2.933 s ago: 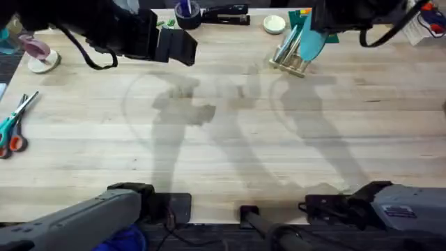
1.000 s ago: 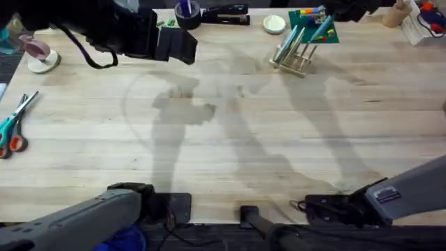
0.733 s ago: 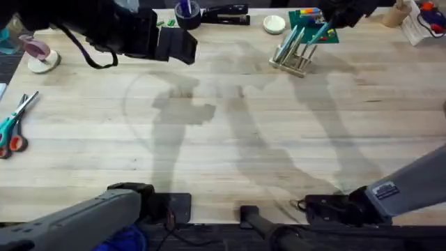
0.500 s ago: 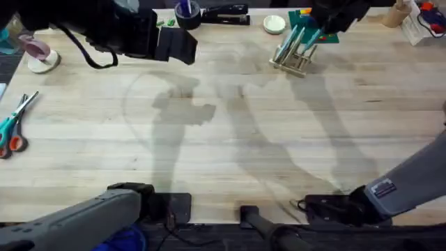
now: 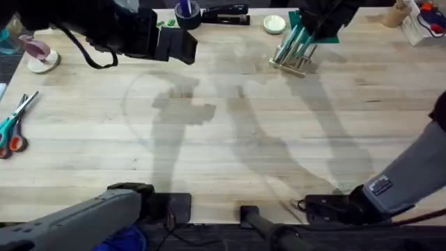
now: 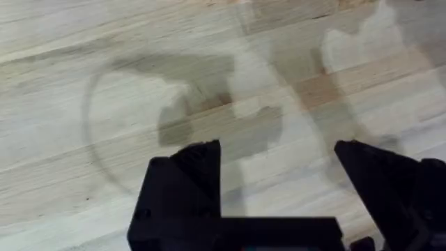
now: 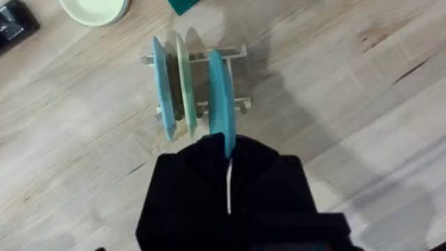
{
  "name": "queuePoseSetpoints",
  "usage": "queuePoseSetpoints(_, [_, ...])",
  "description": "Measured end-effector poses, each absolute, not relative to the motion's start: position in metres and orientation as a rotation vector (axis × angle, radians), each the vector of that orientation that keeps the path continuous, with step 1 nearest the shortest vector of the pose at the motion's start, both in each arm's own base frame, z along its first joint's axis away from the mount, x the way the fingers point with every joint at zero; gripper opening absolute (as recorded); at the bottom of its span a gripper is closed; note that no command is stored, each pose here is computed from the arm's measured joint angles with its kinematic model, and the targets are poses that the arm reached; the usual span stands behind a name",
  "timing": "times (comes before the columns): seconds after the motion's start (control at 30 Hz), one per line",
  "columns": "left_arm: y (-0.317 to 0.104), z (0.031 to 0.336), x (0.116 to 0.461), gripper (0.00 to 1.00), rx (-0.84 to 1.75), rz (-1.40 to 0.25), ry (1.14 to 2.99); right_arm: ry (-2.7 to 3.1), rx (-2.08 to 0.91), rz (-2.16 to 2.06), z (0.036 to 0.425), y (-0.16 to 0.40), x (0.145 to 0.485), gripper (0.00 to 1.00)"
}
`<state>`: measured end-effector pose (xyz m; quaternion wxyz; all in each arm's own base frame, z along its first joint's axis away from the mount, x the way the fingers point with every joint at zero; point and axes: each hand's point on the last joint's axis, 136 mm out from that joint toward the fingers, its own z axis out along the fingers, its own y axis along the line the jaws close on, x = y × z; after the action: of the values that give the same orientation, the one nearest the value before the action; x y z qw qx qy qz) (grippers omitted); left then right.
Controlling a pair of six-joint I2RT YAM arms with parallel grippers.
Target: Pick up the plates from the table one by one and place each into a slot on the dish rack.
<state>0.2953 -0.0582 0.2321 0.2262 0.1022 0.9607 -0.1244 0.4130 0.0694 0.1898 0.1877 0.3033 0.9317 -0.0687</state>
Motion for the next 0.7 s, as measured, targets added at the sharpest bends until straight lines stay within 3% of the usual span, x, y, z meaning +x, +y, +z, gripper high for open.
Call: queuePoseSetpoints(0.7, [-0.058,0.232,0.295,0.995,0.282,-0.343,2.648,2.664,0.854,-0.232,0.158,0.074,0.425,0.029])
